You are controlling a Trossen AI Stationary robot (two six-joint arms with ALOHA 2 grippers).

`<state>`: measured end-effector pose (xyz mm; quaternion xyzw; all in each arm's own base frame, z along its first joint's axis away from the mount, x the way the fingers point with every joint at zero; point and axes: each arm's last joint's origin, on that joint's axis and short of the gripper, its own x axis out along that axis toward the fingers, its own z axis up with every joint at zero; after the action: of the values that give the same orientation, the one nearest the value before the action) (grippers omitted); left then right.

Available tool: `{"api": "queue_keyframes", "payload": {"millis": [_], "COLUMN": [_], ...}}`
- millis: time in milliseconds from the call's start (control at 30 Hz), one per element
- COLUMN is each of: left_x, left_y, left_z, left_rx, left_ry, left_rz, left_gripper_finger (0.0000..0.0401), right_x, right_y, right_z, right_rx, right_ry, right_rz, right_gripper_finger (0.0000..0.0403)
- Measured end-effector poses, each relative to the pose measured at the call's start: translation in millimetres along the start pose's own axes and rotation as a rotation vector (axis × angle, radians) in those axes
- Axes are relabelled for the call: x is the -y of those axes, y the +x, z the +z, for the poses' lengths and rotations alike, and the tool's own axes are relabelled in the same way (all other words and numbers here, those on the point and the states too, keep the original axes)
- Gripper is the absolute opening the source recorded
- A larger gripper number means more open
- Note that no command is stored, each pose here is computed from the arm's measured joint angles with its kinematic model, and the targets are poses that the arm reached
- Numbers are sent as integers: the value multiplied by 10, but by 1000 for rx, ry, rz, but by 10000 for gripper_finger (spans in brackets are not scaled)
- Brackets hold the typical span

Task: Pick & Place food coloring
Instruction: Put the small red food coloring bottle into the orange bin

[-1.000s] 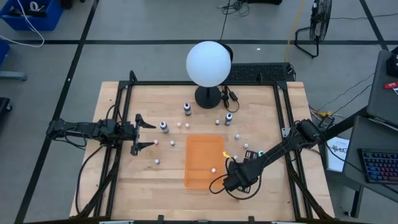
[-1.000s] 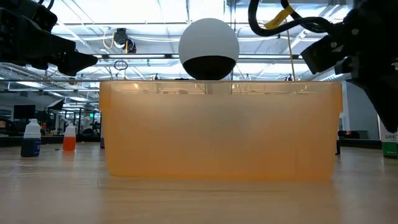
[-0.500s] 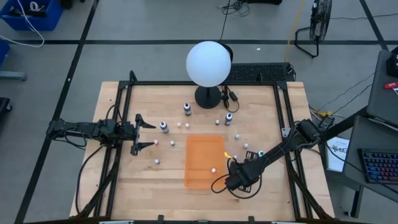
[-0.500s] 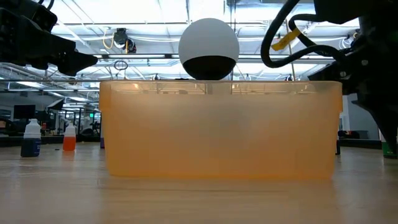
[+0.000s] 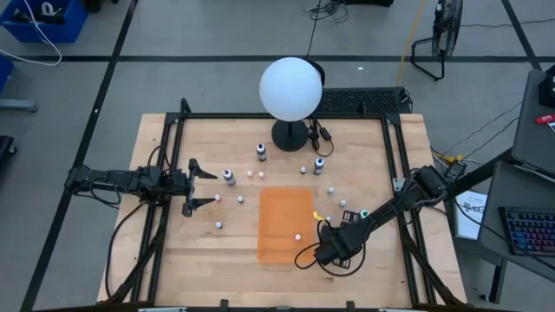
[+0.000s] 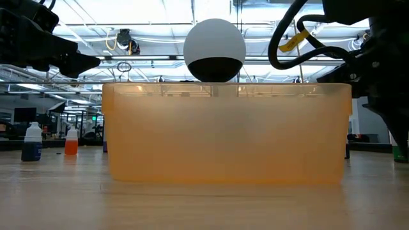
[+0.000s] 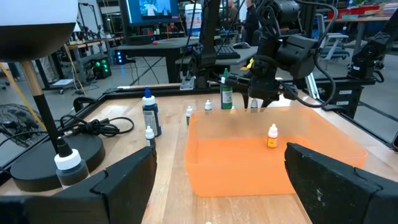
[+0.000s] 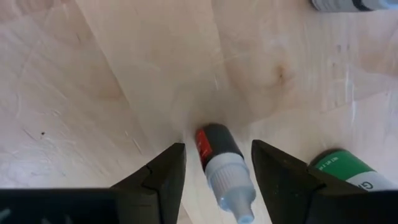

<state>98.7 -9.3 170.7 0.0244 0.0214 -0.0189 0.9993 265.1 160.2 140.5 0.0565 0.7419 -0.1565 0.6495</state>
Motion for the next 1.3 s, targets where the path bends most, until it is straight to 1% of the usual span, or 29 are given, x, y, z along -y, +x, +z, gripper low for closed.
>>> {"api": "queue_keyframes", "payload": {"millis": [167, 267, 467, 800, 1000, 1100, 1167, 1300], "left_x": [0, 0, 0, 0, 0, 0, 0, 0], "left_y": [0, 0, 0, 0, 0, 0, 0, 0], "left_z": [0, 0, 0, 0, 0, 0, 0, 0], "left_rx": [0, 0, 0, 0, 0, 0, 0, 0], "left_ry": [0, 0, 0, 0, 0, 0, 0, 0], "left_rz": [0, 0, 0, 0, 0, 0, 0, 0], "left_gripper_finger": [351, 351, 351, 351, 351, 351, 351, 351], "right_x": [18, 28, 30, 30, 26, 28, 43, 95], "right_y": [2, 2, 4, 9, -1, -69, -170, -436], "right_z": [27, 37, 40, 40, 32, 11, -18, -101], "right_rx": [1, 0, -1, -2, 2, 28, 60, 183], "right_ry": [10, 14, 15, 7, -10, -14, -16, -10], "right_rz": [3, 4, 4, 0, 3, 27, 58, 113], "right_gripper_finger": [172, 164, 132, 62, 57, 57, 57, 57]}}
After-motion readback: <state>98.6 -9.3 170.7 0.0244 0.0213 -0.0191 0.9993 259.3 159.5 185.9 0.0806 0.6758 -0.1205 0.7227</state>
